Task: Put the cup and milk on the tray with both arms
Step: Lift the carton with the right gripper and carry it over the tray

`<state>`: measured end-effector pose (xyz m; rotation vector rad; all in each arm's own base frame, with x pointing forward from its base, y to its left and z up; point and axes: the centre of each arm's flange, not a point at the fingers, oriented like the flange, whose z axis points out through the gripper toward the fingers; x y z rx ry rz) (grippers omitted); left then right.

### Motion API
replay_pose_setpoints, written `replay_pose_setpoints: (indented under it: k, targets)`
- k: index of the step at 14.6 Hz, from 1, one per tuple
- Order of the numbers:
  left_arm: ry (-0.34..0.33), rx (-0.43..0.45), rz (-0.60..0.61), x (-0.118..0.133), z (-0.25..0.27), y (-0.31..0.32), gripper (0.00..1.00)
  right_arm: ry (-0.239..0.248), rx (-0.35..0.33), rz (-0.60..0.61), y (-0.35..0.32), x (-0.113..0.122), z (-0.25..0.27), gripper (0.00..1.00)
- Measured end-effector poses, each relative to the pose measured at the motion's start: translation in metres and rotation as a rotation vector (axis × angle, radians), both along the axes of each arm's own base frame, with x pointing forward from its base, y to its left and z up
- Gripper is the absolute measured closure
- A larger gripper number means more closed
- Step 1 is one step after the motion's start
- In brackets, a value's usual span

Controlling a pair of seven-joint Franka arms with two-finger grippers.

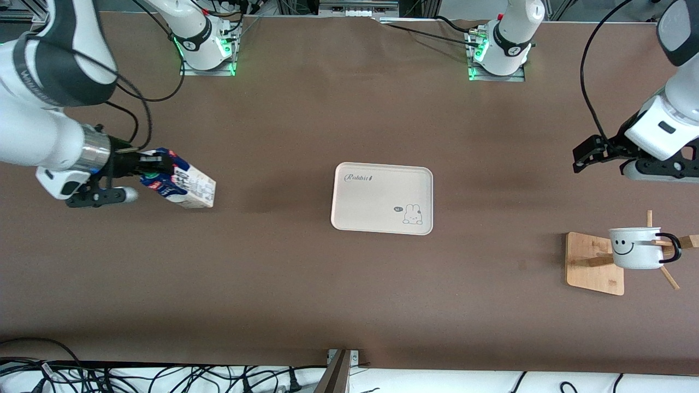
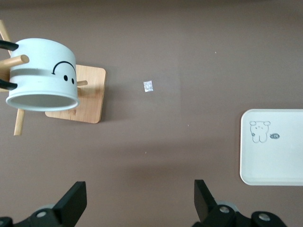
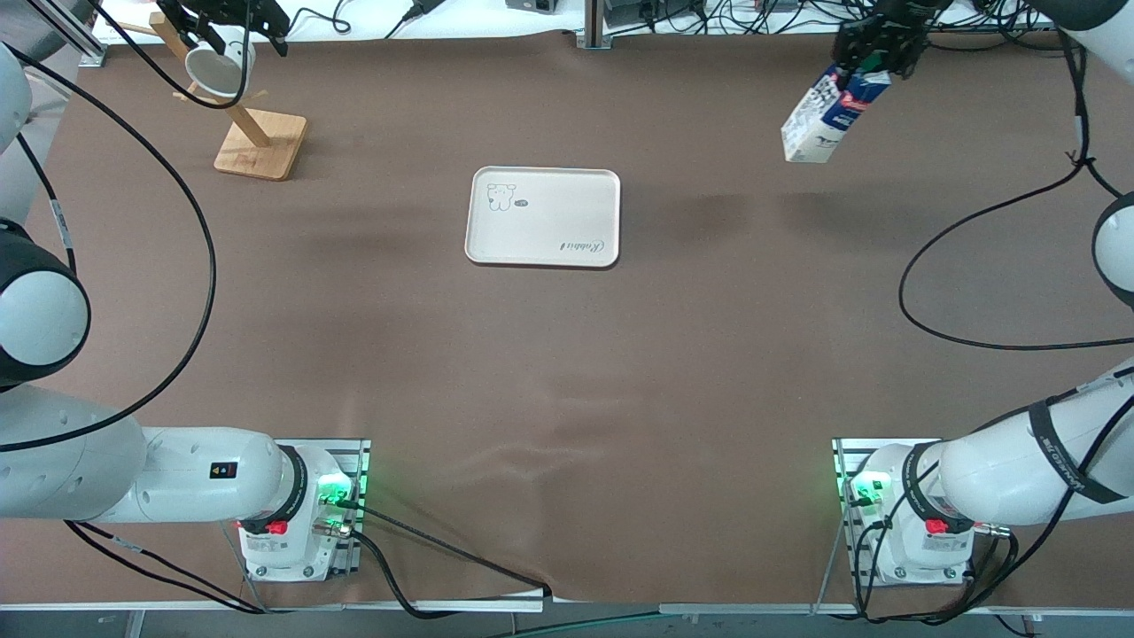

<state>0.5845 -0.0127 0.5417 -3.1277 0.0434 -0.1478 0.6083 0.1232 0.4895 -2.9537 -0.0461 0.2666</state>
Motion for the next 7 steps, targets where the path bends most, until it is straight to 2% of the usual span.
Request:
replay_pose_setpoints:
  k: [2, 5, 7]
  targets:
    - [0.005, 0.000, 0.023, -0.001, -0.015, 0.014, 0.00, -0.002, -0.012, -0.015, 0.043, -0.008, 0.007, 0.63]
    - [0.017, 0.000, 0.058, -0.005, -0.029, 0.035, 0.00, -0.012, -0.013, 0.029, 0.091, -0.021, 0.015, 0.63]
    - [-0.057, 0.001, 0.059, -0.001, -0.030, 0.036, 0.00, -0.017, -0.013, 0.067, 0.121, -0.032, 0.018, 0.63]
